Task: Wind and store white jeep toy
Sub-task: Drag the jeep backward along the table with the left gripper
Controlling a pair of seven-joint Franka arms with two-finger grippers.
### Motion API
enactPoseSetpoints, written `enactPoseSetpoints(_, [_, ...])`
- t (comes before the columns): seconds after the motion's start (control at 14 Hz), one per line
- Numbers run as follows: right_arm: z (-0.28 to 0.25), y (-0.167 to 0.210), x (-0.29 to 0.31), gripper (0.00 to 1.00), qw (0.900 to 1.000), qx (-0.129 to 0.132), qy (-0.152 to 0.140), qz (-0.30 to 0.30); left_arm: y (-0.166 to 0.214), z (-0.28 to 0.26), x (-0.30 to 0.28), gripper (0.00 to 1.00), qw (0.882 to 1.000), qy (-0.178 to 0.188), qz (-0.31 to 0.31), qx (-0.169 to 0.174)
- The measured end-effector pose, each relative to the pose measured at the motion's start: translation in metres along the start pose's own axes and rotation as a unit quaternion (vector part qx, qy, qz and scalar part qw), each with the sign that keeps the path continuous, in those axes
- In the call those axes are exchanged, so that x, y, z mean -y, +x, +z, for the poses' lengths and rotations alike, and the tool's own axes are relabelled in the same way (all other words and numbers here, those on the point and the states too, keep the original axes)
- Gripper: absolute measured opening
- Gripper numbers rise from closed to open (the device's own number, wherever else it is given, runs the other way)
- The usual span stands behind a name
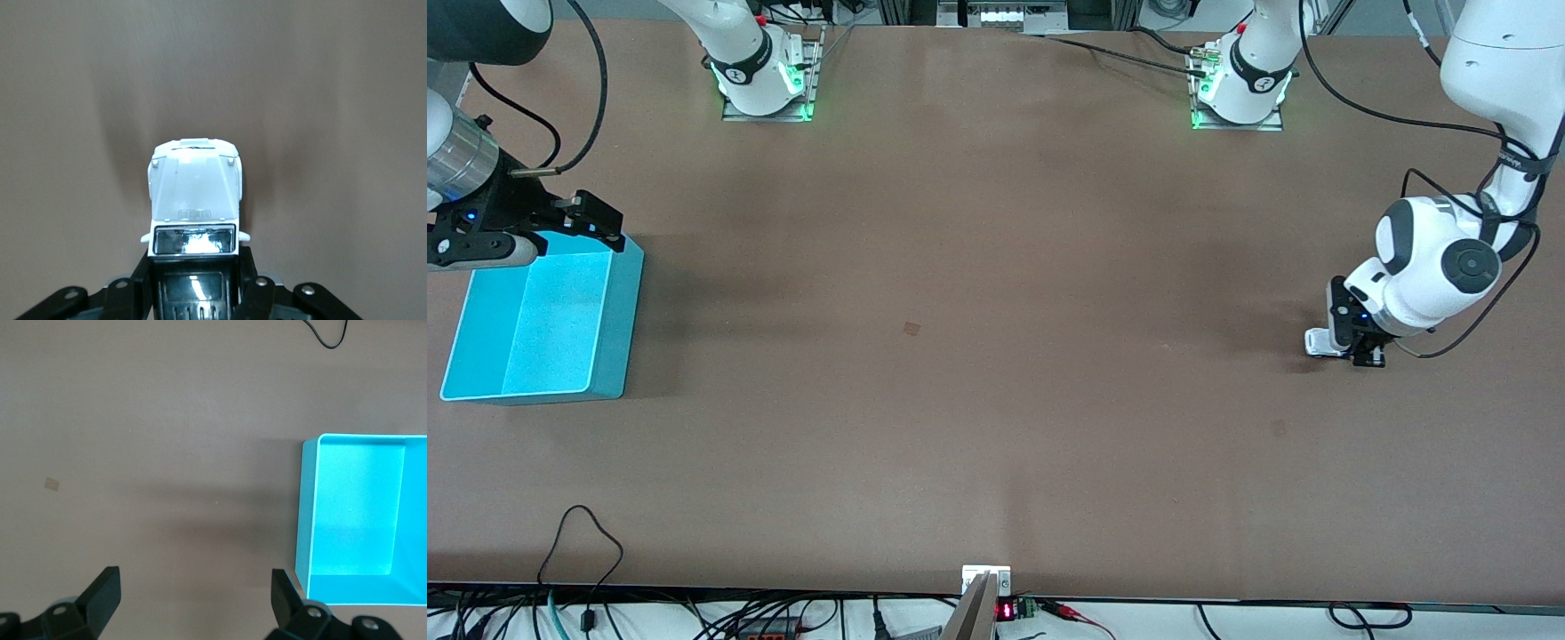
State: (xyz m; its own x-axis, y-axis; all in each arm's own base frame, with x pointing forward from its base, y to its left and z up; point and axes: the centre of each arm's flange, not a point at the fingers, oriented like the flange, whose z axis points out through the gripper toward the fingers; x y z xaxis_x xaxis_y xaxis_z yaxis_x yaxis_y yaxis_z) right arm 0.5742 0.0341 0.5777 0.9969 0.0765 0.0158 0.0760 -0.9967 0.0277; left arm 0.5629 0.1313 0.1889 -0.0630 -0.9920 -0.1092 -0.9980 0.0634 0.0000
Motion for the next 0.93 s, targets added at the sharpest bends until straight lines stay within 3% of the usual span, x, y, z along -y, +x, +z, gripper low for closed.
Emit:
enactPoseSetpoints(0.29, [0.0, 0.0, 0.0, 1.0, 1.0, 0.0, 0.0, 0.0, -0.032, 0.004, -0.007, 0.51, 1.0, -0.001, -0.004, 0.0])
enactPoseSetpoints(0.57, [0.0, 0.0, 0.0, 1.0, 1.0, 0.0, 0.0, 0.0, -0.038, 0.005, -0.007, 0.51, 1.0, -0.001, -0.003, 0.001])
enactPoseSetpoints(0.71, [0.0, 0.0, 0.001, 1.0, 1.0, 0.0, 0.0, 0.0, -0.038, 0.01, -0.007, 0.64, 1.0, -0.005, 0.001, -0.001])
enactPoseSetpoints(0.93, [0.0, 0.0, 0.001, 1.0, 1.0, 0.0, 0.0, -0.001, -0.041, 0.007, 0.0, 0.94, 1.0, -0.021, 0.004, -0.002])
